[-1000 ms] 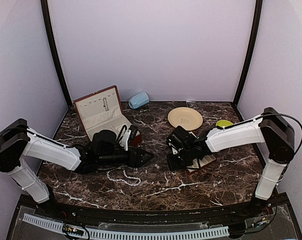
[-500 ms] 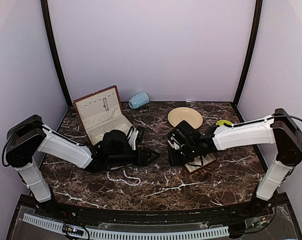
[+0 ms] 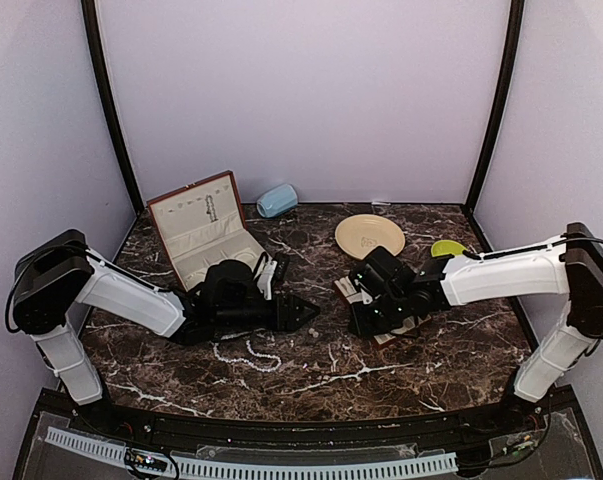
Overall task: Organize the mixed jewelry
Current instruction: Adjust the earring at the center of the board.
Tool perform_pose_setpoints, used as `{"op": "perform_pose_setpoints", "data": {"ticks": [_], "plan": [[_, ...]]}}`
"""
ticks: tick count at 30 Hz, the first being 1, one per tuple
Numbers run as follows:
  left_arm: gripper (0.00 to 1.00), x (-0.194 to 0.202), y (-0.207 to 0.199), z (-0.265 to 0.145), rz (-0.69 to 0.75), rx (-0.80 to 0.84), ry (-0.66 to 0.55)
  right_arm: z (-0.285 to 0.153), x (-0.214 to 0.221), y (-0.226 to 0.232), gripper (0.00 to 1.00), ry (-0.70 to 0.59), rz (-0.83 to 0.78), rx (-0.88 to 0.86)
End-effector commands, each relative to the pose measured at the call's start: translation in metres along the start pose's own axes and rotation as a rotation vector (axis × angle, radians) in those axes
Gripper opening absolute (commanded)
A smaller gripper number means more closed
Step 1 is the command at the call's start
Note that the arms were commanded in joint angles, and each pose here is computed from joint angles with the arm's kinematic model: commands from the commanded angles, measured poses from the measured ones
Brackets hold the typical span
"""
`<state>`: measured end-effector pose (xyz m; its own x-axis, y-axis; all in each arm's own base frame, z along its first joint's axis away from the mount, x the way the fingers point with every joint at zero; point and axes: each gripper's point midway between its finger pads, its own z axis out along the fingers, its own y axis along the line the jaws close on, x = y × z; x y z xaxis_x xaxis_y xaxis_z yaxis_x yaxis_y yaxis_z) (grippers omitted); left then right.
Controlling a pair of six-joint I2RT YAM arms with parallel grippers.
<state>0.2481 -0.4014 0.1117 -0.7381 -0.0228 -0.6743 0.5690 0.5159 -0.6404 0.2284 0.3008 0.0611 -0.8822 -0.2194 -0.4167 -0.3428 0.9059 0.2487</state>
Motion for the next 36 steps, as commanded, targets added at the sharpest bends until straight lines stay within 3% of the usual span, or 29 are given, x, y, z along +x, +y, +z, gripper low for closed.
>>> {"op": "perform_pose_setpoints", "data": {"ticks": [1,13,21,31,36], "plan": [[0.61,-0.008,-0.007,0.000,0.024,0.026,-0.019,0.001,0.007,-0.006,0.22,0.008,-0.005,0.034],[0.61,-0.006,-0.004,-0.005,0.031,0.010,-0.017,0.019,0.006,-0.001,0.22,0.025,-0.025,0.057],[0.61,-0.004,-0.001,-0.006,0.030,-0.003,-0.019,0.029,0.006,-0.002,0.26,0.038,-0.065,0.087],[0.61,-0.002,0.001,-0.008,0.023,-0.008,-0.020,0.029,0.017,-0.009,0.17,0.069,-0.081,0.125],[0.60,-0.002,0.002,-0.009,0.020,-0.008,-0.021,0.028,0.018,-0.010,0.17,0.066,-0.070,0.135]]}}
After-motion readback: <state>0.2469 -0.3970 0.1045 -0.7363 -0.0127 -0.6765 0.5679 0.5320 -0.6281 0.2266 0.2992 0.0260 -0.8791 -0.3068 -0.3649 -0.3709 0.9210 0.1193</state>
